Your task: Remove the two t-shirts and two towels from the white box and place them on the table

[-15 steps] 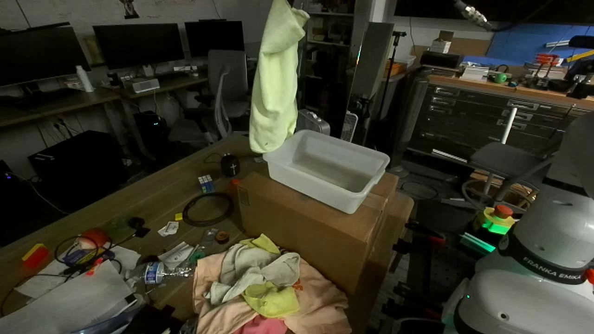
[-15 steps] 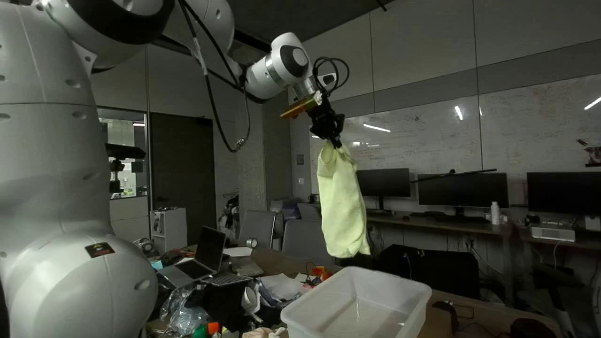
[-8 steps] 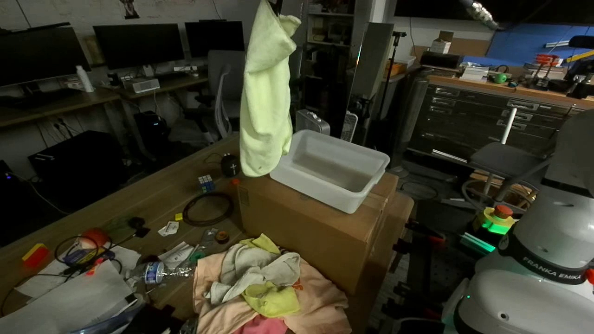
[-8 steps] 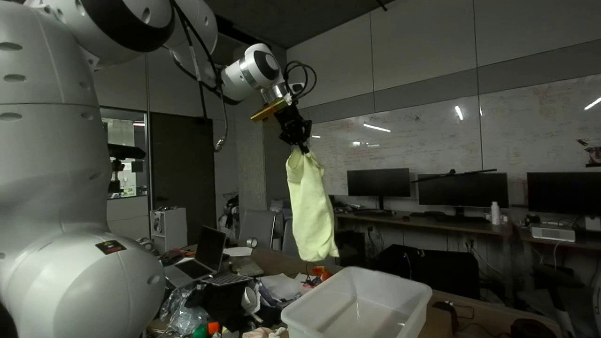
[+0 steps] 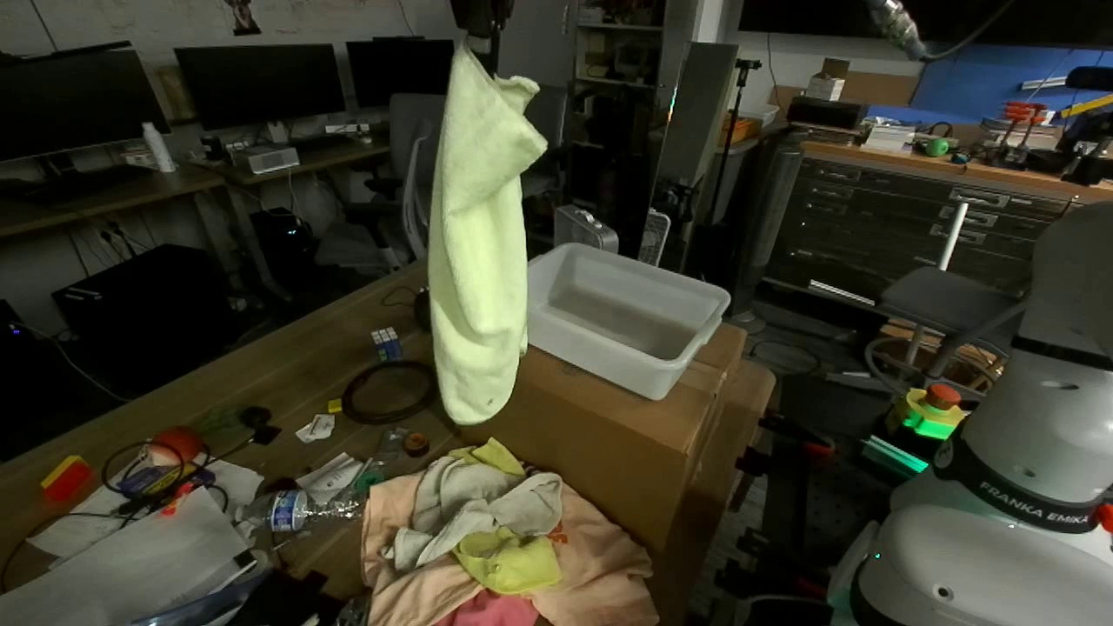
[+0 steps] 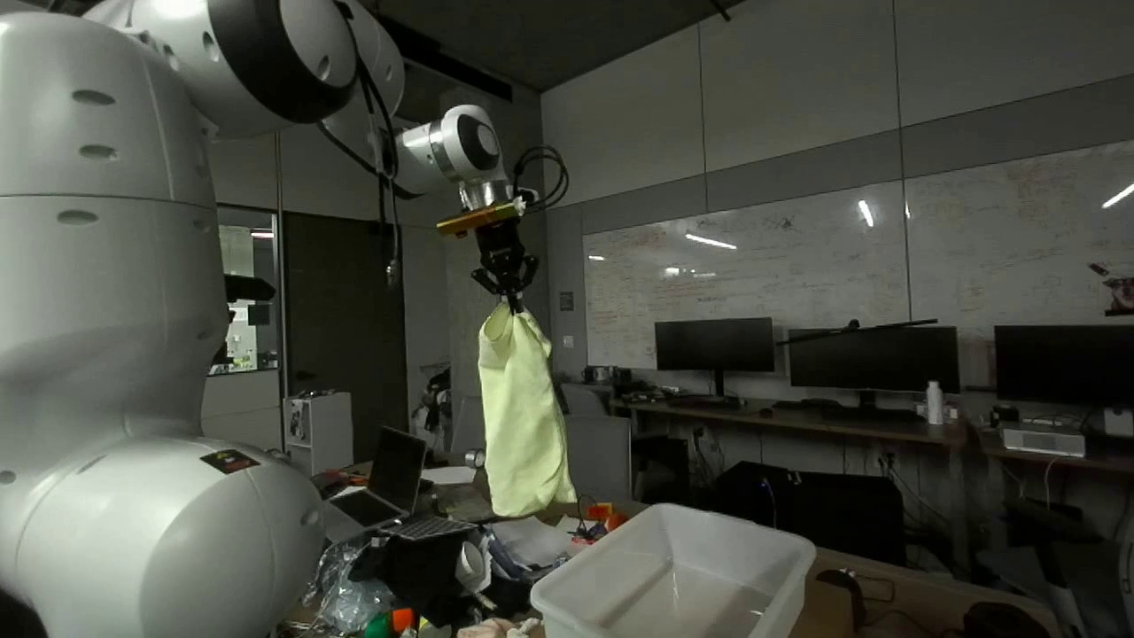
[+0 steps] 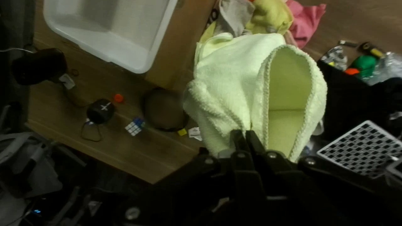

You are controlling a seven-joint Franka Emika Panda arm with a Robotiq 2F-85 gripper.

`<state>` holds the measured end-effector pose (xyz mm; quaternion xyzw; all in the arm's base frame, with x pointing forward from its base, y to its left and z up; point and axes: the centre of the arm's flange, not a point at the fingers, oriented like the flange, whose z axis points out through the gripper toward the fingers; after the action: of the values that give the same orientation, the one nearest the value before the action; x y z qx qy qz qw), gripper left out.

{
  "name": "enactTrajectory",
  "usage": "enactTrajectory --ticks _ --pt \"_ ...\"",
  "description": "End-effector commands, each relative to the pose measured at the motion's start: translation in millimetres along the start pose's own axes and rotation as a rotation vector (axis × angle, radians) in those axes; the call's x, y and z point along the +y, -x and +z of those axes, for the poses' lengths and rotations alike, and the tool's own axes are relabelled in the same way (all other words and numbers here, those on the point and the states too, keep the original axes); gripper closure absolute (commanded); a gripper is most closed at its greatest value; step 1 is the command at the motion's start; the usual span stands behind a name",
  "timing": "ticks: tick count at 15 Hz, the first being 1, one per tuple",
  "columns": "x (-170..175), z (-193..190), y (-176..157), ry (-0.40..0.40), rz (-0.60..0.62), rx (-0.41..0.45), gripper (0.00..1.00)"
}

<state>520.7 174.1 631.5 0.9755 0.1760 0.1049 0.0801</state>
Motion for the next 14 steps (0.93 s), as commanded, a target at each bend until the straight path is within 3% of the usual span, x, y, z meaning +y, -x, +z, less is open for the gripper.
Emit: enactTrajectory --ticks 1,5,8,9,11,14 --pt "-0.8 -9.5 -23.9 -0.181 -0.066 -0.062 0.99" --pt "2.5 -1.9 -29.9 -0.301 -0.044 -0.14 0.99" --pt "5.6 3.4 -33.1 -0.332 -0.054 -0.193 0.99" --pt "5.5 5.1 -33.5 -0.325 -0.079 -0.212 0.71" --pt "4.8 7.7 -33.6 -0.311 -0.12 -0.235 0.63" --pt "8.6 9.5 -33.5 -0.311 -0.149 -0.252 0.38"
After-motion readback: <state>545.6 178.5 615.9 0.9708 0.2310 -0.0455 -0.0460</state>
